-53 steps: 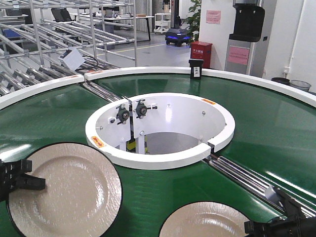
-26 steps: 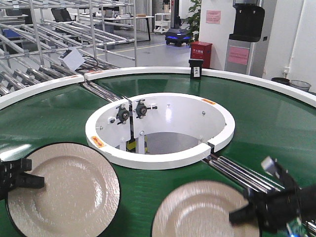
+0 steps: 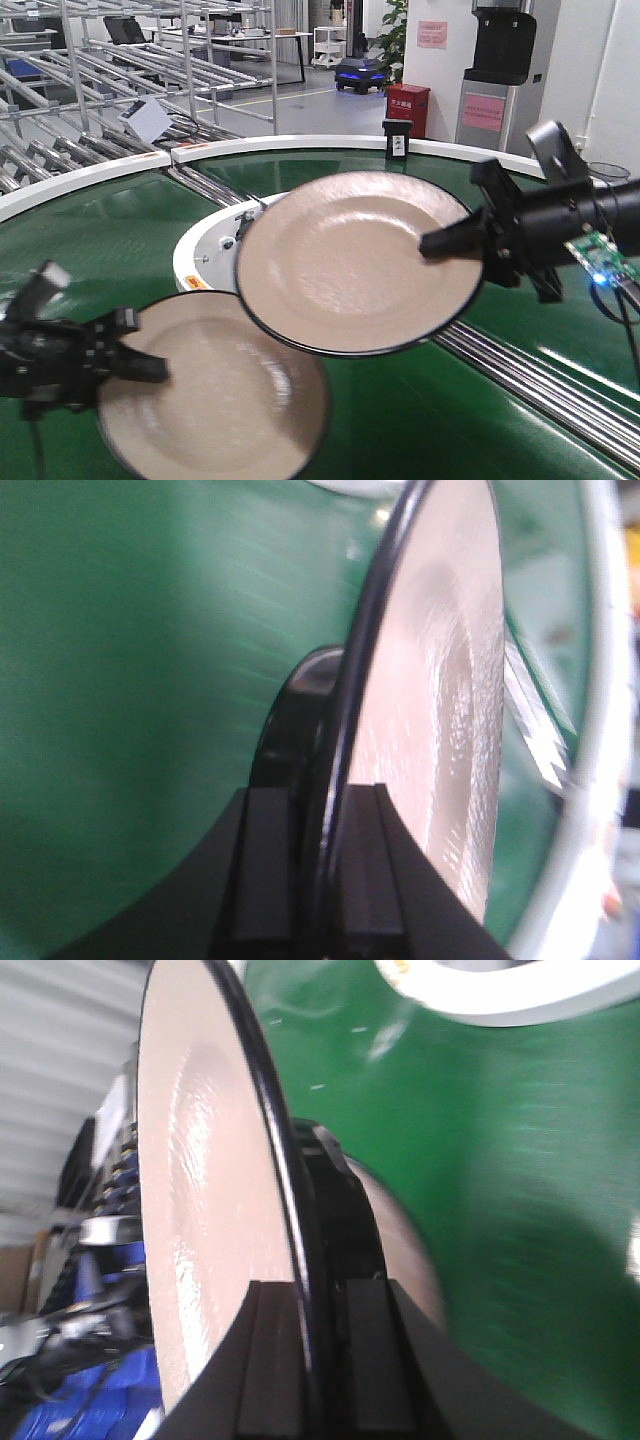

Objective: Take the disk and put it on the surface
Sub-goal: 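Lift both plates upright off the conveyor with both grippers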

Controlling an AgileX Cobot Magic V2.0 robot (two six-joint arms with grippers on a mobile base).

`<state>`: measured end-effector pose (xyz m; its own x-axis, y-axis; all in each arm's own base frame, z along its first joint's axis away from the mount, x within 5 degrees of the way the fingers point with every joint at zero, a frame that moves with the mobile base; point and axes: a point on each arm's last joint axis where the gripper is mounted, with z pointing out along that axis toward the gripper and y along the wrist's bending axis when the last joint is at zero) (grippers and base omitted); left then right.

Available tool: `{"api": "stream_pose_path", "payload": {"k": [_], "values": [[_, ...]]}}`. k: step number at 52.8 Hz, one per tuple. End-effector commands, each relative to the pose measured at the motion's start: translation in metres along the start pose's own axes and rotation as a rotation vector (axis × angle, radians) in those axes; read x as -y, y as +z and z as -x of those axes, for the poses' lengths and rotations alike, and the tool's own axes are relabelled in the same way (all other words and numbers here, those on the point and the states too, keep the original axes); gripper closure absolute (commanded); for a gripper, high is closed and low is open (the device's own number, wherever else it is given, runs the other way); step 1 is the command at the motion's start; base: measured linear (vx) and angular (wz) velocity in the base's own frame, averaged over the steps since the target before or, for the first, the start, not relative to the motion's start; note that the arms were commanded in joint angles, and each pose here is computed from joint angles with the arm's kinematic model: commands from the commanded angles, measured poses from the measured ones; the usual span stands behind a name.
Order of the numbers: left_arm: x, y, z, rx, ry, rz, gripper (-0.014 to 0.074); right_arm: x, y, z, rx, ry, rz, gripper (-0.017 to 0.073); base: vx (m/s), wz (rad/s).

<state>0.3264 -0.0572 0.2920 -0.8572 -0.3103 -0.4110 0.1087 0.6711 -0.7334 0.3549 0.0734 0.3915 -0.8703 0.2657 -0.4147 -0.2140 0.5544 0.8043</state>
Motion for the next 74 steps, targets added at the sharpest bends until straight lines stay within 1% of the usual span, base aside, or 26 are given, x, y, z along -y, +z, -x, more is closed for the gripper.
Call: {"api": "stream_pose_path", "payload": {"k": [1, 4, 7, 11, 14, 74], "values": [[0.047, -0.006, 0.001, 0.07, -0.079, -0.202, 0.0599, -0.05, -0.023, 0.007, 0.123, -0.003, 0.153, 0.0567, 0.0, 0.0], [0.057, -0.002, -0.002, 0.061, -0.104, -0.255, 0.0599, -0.057, -0.026, 0.01, 0.147, 0.009, 0.181, 0.0567, 0.0, 0.0], [0.064, 0.001, -0.004, 0.056, -0.117, -0.284, 0.0599, -0.063, -0.029, 0.013, 0.173, 0.021, 0.218, 0.0567, 0.0, 0.0], [0.069, 0.004, -0.007, 0.047, -0.122, -0.3, 0.0598, -0.067, -0.031, 0.016, 0.203, 0.039, 0.264, 0.0567, 0.0, 0.0], [0.07, 0.005, -0.007, 0.054, -0.129, -0.306, 0.0598, -0.069, -0.032, 0.016, 0.202, 0.046, 0.282, 0.0567, 0.0, 0.0], [0.07, 0.006, -0.006, 0.063, -0.135, -0.302, 0.0598, -0.069, -0.031, 0.015, 0.189, 0.043, 0.283, 0.0567, 0.0, 0.01]]}}
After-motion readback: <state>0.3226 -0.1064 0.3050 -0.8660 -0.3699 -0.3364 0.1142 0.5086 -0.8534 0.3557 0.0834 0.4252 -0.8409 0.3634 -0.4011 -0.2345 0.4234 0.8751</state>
